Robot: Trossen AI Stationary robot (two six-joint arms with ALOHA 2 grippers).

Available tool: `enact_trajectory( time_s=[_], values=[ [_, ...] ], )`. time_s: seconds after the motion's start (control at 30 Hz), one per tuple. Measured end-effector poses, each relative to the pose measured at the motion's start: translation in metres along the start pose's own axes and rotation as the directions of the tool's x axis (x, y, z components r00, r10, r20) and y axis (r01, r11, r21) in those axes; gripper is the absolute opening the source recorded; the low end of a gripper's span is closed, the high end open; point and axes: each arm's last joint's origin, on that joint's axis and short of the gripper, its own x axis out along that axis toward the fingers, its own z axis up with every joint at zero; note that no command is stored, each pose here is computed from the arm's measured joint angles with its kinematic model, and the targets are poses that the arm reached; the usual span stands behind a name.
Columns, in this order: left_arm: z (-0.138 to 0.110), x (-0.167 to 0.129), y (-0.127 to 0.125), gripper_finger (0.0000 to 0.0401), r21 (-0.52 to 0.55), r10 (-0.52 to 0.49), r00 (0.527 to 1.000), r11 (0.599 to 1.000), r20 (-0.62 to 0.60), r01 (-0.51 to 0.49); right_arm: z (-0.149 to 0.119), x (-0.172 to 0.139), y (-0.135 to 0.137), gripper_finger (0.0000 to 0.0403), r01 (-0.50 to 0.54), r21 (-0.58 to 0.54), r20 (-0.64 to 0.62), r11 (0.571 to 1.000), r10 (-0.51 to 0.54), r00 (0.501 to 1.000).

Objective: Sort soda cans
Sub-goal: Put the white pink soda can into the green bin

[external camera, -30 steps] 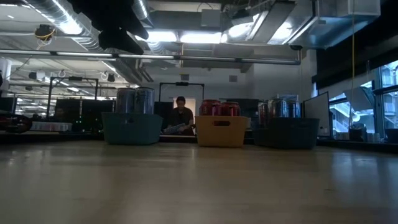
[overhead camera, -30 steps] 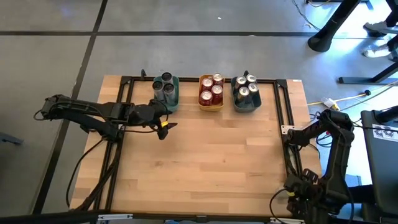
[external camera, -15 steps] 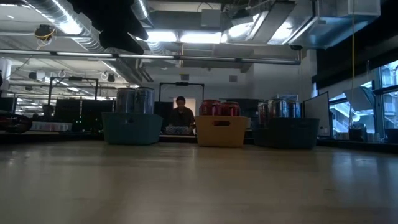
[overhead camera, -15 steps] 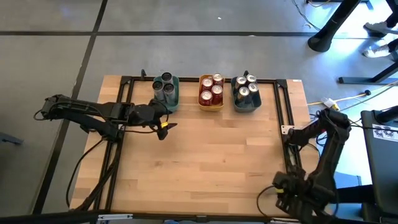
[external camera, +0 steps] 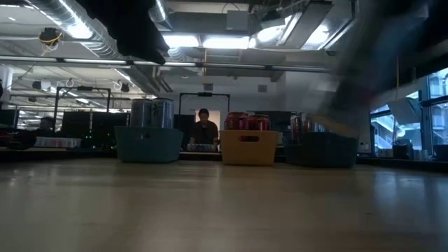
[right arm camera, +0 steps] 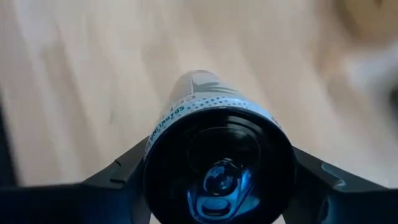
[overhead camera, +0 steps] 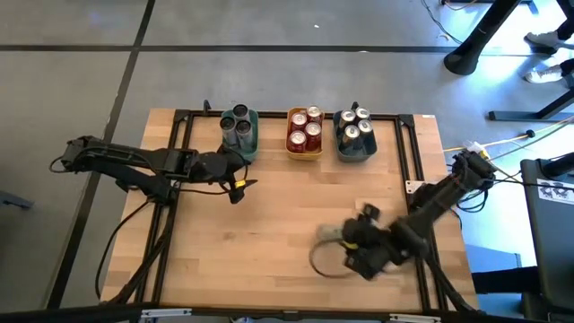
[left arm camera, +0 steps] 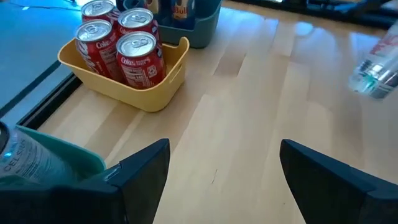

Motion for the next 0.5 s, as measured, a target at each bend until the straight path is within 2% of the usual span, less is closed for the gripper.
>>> enact_trajectory(
  time_s=[0.1,0.23,0.5],
  values=[
    [-0.001,0.008,-0.004,0.0287,0.020,-0.025,1.000,0.999,-0.017,0.026,0.033,0.014,-0.009,0.0245,0.011,-0.050,0.111,0.999,-0.005,0.994],
    [-0.002,0.017,-0.011,0.0274,0.050,-0.145,0.988,0.988,-0.049,0.148,0.076,0.028,-0.022,0.0246,0.000,-0.125,0.248,0.992,0.031,0.968],
    [-0.007,0.026,-0.017,0.0246,0.076,-0.168,0.981,0.982,-0.097,0.175,0.135,0.041,-0.053,0.0245,-0.015,-0.193,0.432,0.981,0.099,0.896]
  ],
)
